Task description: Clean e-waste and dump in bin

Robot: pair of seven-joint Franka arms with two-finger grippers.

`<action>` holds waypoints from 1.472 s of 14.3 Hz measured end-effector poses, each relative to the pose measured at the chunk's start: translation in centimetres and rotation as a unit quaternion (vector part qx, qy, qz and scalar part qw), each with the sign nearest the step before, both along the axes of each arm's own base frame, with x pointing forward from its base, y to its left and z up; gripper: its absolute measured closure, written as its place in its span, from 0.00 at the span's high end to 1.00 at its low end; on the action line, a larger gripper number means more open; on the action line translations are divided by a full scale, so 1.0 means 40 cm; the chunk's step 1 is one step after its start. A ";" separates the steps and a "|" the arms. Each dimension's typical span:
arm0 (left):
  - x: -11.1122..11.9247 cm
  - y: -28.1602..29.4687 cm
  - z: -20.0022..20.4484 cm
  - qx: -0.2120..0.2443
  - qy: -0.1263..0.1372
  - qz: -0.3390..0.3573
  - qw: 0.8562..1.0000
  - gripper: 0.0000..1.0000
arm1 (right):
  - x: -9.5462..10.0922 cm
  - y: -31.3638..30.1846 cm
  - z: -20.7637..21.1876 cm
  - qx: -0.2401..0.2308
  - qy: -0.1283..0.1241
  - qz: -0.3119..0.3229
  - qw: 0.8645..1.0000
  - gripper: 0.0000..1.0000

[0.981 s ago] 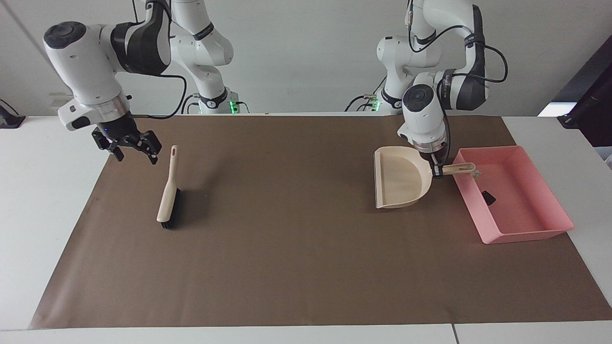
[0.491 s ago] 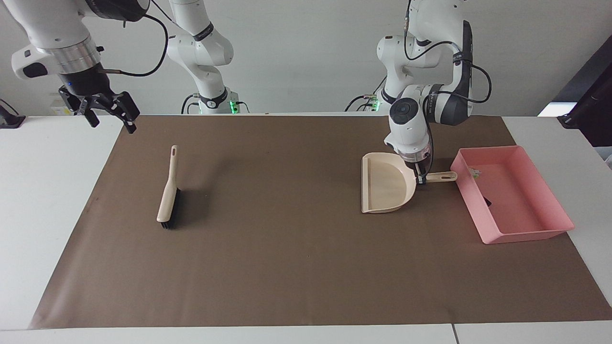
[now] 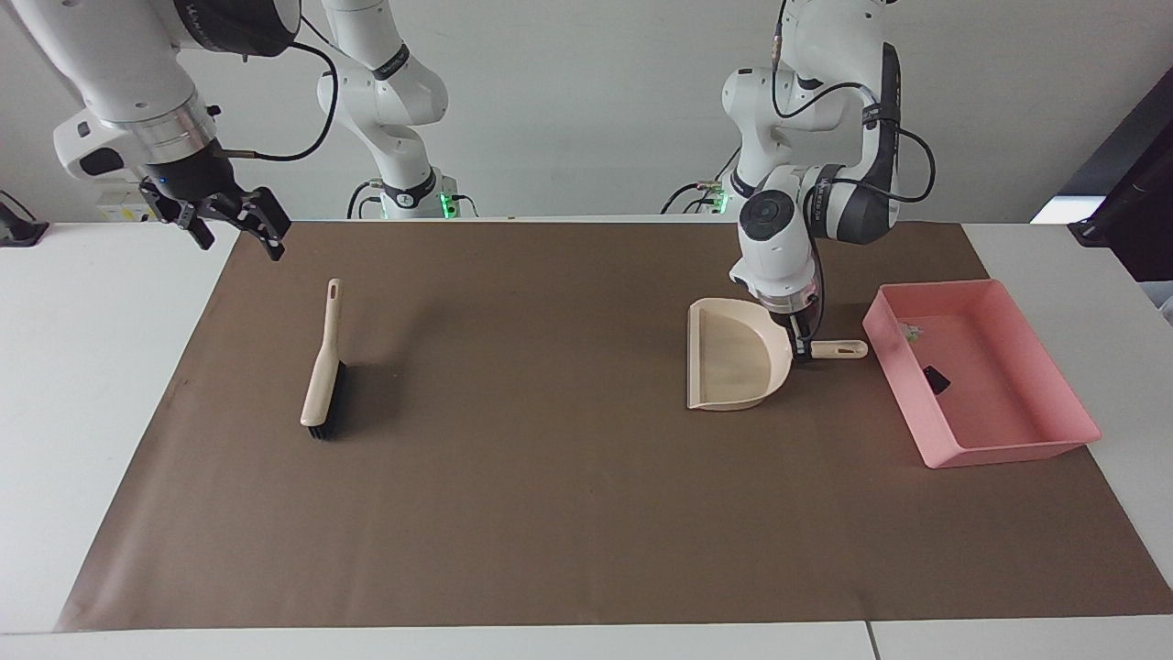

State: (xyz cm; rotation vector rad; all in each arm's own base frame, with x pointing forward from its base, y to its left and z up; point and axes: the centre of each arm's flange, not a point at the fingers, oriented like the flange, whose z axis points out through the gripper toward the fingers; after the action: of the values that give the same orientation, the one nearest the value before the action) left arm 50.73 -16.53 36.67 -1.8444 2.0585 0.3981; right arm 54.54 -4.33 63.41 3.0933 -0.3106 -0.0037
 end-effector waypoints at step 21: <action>0.089 0.409 0.597 -0.174 -0.143 0.717 0.660 0.98 | -0.010 0.073 0.036 0.005 0.010 0.025 1.000 1.00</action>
State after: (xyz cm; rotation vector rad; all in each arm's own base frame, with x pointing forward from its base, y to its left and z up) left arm 54.27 -0.17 60.54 -3.1330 0.0381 -0.0068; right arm 54.15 -1.43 64.87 3.1068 -0.2333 -0.0363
